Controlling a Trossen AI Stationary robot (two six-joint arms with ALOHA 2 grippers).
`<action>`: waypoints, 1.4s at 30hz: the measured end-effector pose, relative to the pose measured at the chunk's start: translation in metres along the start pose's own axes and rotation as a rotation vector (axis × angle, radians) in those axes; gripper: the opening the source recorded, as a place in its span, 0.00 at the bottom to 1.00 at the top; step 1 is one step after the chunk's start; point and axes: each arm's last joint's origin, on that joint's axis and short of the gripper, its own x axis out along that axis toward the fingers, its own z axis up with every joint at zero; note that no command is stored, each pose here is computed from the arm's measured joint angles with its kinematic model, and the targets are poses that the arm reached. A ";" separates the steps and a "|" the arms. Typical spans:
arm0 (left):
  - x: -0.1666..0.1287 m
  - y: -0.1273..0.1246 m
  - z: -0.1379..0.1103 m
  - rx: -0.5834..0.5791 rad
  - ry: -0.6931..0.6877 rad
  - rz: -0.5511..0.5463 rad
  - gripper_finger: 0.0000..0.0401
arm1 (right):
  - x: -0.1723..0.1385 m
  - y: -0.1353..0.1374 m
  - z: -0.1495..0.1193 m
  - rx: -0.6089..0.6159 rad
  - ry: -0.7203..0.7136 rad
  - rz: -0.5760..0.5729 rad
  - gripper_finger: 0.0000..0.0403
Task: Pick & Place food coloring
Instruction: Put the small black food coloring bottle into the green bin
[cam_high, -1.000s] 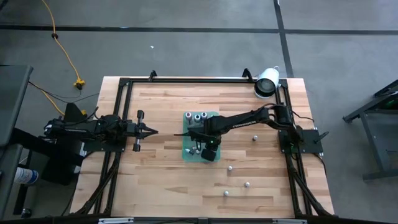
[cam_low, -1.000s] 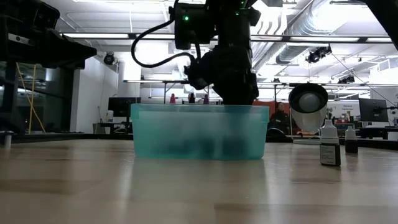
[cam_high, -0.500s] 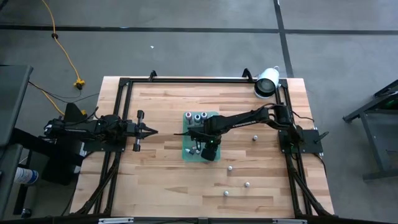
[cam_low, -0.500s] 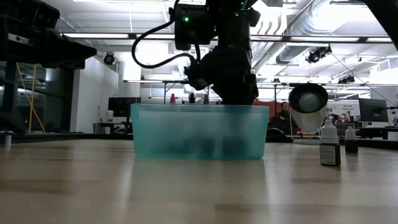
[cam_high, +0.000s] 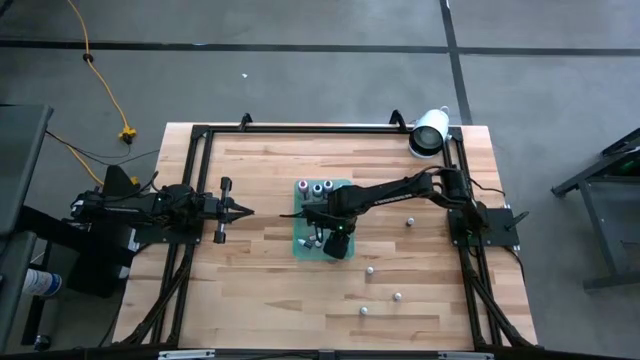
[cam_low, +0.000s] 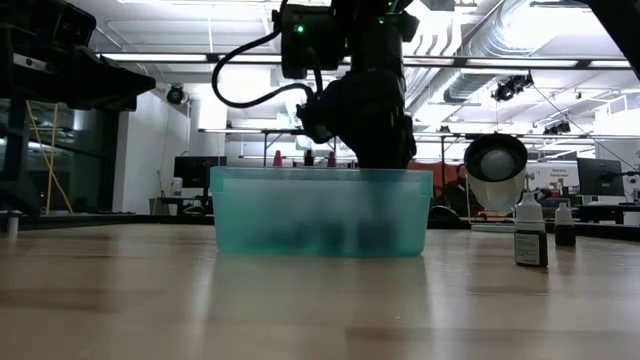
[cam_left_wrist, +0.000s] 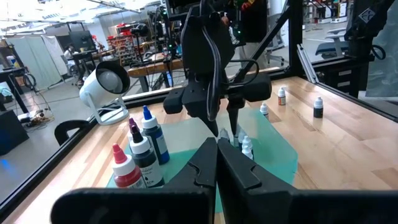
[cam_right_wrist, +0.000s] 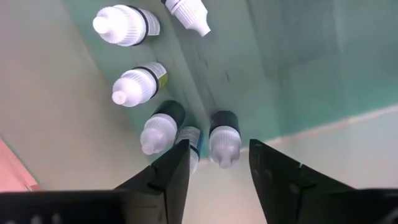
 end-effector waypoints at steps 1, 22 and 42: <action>0.000 0.000 0.000 0.000 0.000 0.000 0.00 | -0.001 0.000 0.000 -0.001 -0.002 0.001 0.39; 0.000 0.000 0.000 0.000 0.000 0.000 0.00 | -0.086 -0.015 -0.022 0.143 -0.183 0.003 0.46; 0.000 0.000 0.000 0.000 0.000 0.000 0.00 | -0.169 -0.045 -0.113 0.362 -0.143 -0.295 0.46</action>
